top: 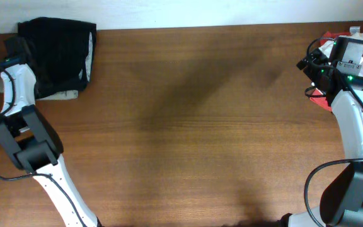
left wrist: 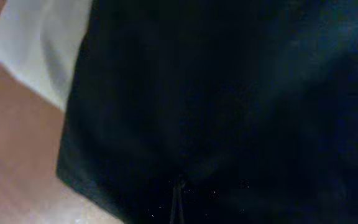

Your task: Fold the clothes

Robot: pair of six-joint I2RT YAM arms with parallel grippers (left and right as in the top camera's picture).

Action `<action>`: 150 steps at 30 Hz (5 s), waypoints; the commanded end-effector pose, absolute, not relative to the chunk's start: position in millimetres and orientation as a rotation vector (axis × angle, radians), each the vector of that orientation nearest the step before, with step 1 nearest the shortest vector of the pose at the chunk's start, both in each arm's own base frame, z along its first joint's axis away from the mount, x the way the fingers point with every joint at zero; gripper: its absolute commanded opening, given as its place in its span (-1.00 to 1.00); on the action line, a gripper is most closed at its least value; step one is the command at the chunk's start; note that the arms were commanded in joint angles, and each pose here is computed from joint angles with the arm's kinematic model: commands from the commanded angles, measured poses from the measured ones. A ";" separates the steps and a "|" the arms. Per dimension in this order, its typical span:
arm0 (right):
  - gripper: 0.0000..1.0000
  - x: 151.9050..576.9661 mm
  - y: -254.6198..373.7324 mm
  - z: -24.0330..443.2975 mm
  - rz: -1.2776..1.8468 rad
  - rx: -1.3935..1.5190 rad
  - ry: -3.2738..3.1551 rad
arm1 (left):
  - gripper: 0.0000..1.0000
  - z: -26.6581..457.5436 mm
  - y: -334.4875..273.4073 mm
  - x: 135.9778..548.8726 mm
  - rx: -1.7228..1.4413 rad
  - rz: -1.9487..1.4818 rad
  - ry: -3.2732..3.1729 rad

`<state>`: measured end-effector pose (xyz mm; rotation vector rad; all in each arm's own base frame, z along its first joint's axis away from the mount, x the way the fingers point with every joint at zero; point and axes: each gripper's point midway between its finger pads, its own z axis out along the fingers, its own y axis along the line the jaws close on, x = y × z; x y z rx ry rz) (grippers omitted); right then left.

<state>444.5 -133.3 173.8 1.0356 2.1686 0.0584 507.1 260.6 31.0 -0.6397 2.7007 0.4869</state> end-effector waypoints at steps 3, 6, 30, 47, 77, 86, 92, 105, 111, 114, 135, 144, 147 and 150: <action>0.97 444.5 -135.4 176.5 0.050 1.039 2.157 | -0.96 29.4 288.1 476.2 -0.851 0.549 2.698; 0.97 444.5 -135.4 176.5 0.050 1.039 2.157 | -0.97 61.3 271.9 489.5 -0.821 0.452 2.645; 0.97 444.5 -135.4 176.5 0.050 1.039 2.157 | -0.98 -3.2 301.3 428.9 -1.358 0.090 2.649; 0.97 444.5 -135.5 176.5 0.049 1.039 2.157 | -0.99 -32.6 230.2 486.5 -1.248 -0.125 2.661; 0.97 444.5 -135.5 176.5 0.049 1.039 2.157 | -0.45 143.2 238.3 469.6 -1.213 -0.115 2.600; 0.97 452.7 -88.7 183.4 0.392 0.927 2.223 | -0.15 306.4 134.9 480.1 -0.566 -0.574 2.374; 0.98 426.9 -62.9 259.2 0.610 0.733 2.135 | -0.14 380.3 115.0 447.0 -0.470 -0.493 2.252; 0.97 246.1 -31.9 307.0 0.341 0.661 2.267 | 0.99 421.6 77.1 424.7 -0.359 -0.495 2.196; 0.97 243.6 -31.2 303.3 0.343 0.670 2.286 | 0.99 421.4 77.5 424.7 -0.360 -0.495 2.196; 0.97 248.8 -32.9 296.7 0.347 0.684 2.312 | 0.99 421.4 77.6 424.7 -0.360 -0.495 2.196; 0.97 216.5 -7.5 313.7 0.275 0.489 2.138 | 0.99 421.4 77.5 424.7 -0.360 -0.495 2.196; 0.97 204.5 16.4 241.7 0.355 0.289 1.849 | 0.99 421.4 77.6 424.7 -0.360 -0.495 2.196; 0.97 215.1 23.3 223.1 0.378 0.241 1.767 | 0.99 421.4 77.5 424.7 -0.360 -0.495 2.196; 0.97 227.4 27.6 214.5 0.398 0.210 1.676 | 0.99 421.4 77.6 424.7 -0.360 -0.495 2.196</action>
